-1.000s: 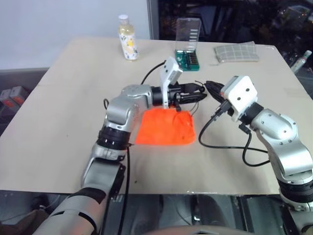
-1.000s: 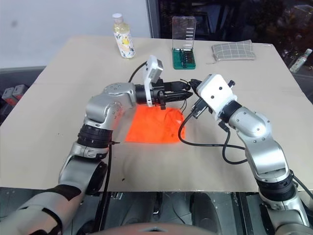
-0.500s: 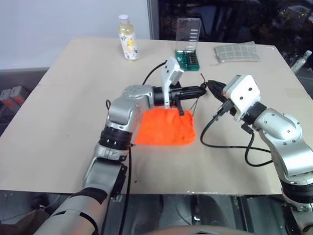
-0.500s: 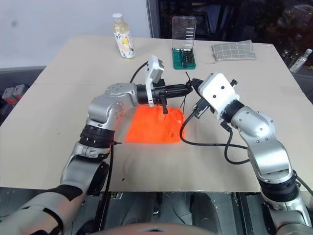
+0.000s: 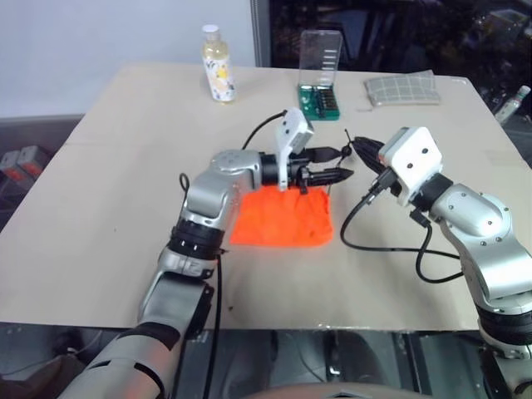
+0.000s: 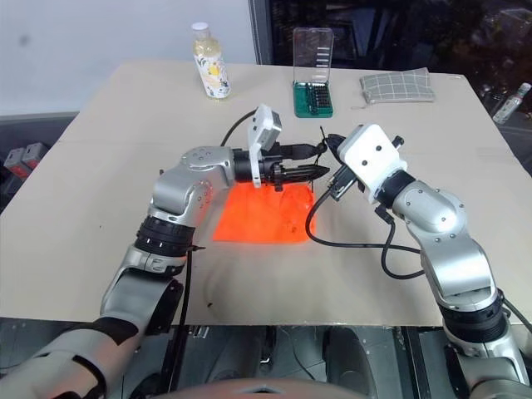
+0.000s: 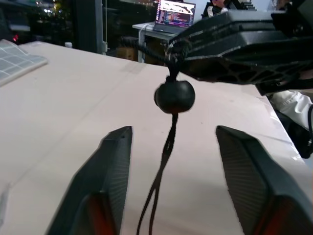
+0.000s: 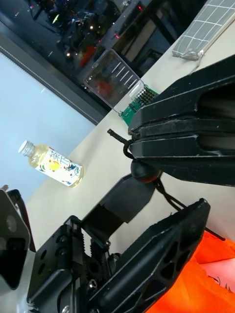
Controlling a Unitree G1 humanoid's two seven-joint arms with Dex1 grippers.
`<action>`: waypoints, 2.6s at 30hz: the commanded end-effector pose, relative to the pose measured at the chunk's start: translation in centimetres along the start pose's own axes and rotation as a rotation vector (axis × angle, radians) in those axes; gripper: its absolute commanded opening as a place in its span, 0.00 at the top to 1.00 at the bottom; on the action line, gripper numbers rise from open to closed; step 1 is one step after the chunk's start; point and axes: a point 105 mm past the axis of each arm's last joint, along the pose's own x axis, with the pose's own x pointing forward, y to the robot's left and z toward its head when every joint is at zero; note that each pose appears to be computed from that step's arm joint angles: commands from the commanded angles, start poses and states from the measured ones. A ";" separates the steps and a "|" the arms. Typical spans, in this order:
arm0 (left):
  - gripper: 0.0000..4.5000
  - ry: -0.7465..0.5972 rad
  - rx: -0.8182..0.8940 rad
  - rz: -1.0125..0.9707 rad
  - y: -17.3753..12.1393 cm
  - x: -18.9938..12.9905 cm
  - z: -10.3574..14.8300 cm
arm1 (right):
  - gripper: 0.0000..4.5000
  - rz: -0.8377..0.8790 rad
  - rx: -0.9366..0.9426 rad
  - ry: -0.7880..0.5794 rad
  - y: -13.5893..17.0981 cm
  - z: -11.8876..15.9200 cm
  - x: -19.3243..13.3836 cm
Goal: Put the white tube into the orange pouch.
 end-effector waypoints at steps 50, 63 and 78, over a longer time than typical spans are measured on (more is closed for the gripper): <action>0.95 0.149 -0.022 0.040 -0.1 -0.4 -4.7 | 1.00 -0.609 0.189 -0.313 -15.7 7.6 -1.1; 0.95 0.260 0.181 0.281 8.3 -8.4 -0.8 | 1.00 -0.757 0.068 -0.437 -21.6 13.0 -4.5; 0.64 0.176 0.104 0.077 4.3 0.1 -2.8 | 1.00 -0.680 0.205 -0.007 -14.6 -0.2 -6.3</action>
